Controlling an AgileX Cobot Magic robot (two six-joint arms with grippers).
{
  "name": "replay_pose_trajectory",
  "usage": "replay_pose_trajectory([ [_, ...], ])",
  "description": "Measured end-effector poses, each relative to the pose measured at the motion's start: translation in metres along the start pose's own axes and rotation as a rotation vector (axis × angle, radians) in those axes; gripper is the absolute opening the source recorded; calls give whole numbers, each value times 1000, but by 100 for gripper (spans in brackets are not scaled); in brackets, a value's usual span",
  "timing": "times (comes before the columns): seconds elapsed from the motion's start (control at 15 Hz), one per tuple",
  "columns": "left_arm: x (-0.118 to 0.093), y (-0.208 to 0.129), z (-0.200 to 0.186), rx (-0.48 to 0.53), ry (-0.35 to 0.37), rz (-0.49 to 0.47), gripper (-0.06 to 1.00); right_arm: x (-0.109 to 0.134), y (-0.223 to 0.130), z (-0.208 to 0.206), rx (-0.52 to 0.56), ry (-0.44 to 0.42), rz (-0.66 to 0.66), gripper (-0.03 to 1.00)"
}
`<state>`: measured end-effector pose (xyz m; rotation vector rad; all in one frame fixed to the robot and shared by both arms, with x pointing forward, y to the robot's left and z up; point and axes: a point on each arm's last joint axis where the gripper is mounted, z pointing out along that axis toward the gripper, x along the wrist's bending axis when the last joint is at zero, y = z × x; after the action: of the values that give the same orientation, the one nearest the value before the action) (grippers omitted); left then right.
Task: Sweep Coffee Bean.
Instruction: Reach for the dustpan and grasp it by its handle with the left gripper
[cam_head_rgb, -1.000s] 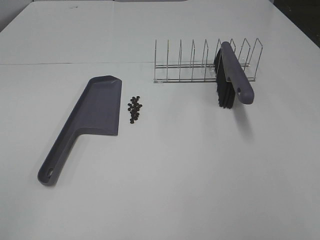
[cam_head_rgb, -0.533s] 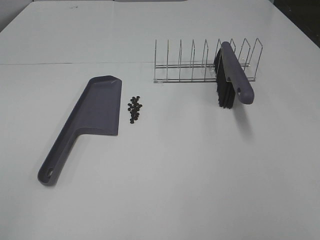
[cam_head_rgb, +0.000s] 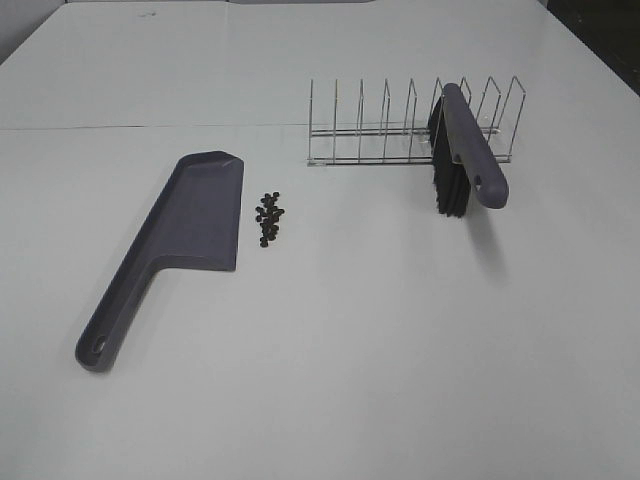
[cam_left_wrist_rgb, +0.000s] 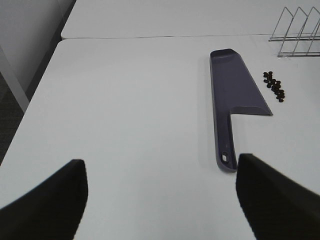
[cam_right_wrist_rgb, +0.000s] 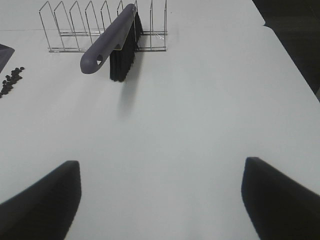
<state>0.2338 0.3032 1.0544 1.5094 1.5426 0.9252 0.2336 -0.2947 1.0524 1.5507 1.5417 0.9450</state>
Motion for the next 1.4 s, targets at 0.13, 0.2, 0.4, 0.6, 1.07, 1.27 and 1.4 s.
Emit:
replay_pose_trajectory([
  [0.13, 0, 0, 0, 0, 0, 0, 76, 0, 0, 0, 0, 0, 0, 77],
  [0.2, 0, 0, 0, 0, 0, 0, 76, 0, 0, 0, 0, 0, 0, 77],
  [0.4, 0, 0, 0, 0, 0, 0, 76, 0, 0, 0, 0, 0, 0, 77],
  [0.6, 0, 0, 0, 0, 0, 0, 76, 0, 0, 0, 0, 0, 0, 77],
  [1.07, 0, 0, 0, 0, 0, 0, 76, 0, 0, 0, 0, 0, 0, 77],
  [1.27, 0, 0, 0, 0, 0, 0, 76, 0, 0, 0, 0, 0, 0, 77],
  [1.4, 0, 0, 0, 0, 0, 0, 76, 0, 0, 0, 0, 0, 0, 77],
])
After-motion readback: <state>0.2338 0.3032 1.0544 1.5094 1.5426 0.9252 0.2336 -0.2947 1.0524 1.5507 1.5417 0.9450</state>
